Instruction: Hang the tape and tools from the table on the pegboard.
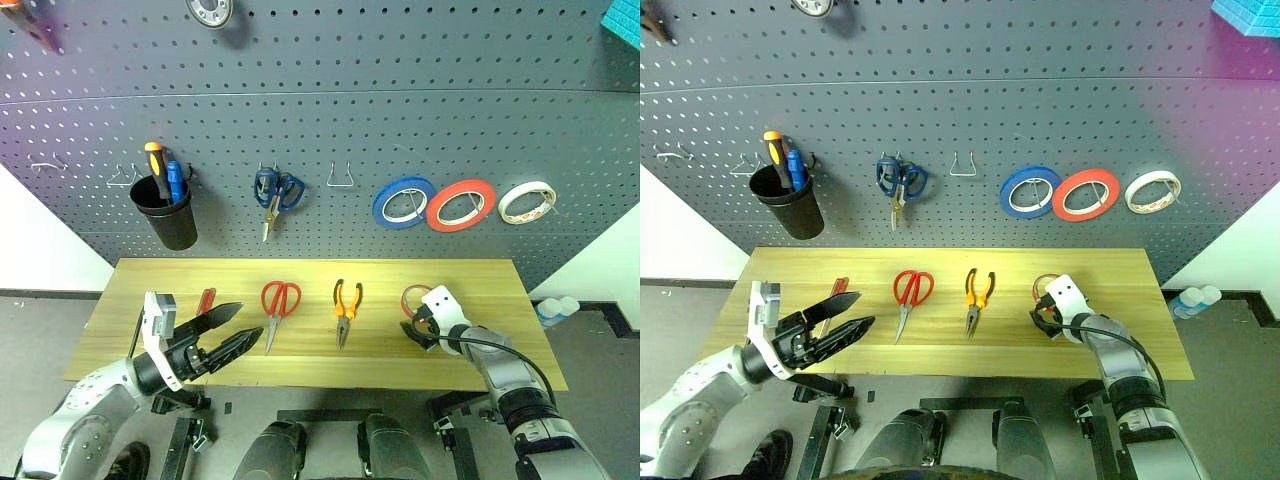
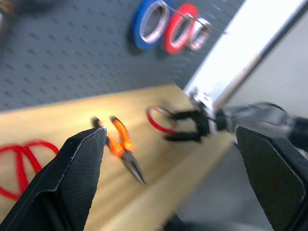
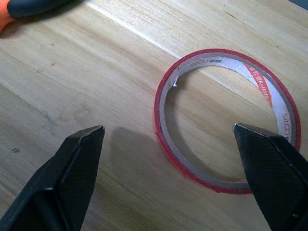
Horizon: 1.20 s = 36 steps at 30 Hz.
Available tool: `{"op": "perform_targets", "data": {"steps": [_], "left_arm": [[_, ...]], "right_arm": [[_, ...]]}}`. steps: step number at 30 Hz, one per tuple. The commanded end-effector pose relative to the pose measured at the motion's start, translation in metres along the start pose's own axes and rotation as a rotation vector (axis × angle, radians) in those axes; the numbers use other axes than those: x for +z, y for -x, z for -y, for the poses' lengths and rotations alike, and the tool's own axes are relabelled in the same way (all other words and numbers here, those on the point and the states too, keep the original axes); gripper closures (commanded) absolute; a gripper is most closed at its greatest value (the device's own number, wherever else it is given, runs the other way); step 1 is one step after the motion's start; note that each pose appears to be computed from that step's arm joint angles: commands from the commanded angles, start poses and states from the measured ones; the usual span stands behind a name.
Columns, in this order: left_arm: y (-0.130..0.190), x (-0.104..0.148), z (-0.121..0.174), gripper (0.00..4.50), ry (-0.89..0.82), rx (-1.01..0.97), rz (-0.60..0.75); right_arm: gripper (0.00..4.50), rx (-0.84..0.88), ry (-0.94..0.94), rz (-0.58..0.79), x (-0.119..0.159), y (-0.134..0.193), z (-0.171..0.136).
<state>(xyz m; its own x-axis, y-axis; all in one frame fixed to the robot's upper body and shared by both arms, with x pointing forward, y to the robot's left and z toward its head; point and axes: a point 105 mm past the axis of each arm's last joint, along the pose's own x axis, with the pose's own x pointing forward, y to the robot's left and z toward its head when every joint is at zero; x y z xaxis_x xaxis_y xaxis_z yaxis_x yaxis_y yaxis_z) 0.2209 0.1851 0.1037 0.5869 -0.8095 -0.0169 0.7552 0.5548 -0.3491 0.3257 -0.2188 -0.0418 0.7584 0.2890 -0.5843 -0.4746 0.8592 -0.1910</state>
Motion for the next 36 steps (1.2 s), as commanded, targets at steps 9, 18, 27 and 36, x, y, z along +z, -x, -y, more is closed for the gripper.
{"op": "perform_targets", "data": {"steps": [9, 18, 27, 36], "left_arm": [[0.004, -0.002, 0.006, 0.03, -0.165, -0.065, -0.194], [0.000, 0.007, 0.002, 0.03, -0.317, -0.048, -0.134], [-0.009, 0.014, 0.002, 0.03, -0.324, -0.049, -0.105], [-0.016, 0.016, 0.014, 0.03, -0.323, -0.054, -0.076]], "right_arm": [[0.00, -0.012, 0.010, 0.044, 0.013, -0.002, 0.003], [0.00, 0.007, 0.032, 0.047, 0.014, -0.002, 0.000], [0.00, 0.047, 0.068, 0.019, 0.010, -0.001, -0.006], [0.00, 0.101, 0.103, -0.013, 0.011, -0.003, -0.010]]}}
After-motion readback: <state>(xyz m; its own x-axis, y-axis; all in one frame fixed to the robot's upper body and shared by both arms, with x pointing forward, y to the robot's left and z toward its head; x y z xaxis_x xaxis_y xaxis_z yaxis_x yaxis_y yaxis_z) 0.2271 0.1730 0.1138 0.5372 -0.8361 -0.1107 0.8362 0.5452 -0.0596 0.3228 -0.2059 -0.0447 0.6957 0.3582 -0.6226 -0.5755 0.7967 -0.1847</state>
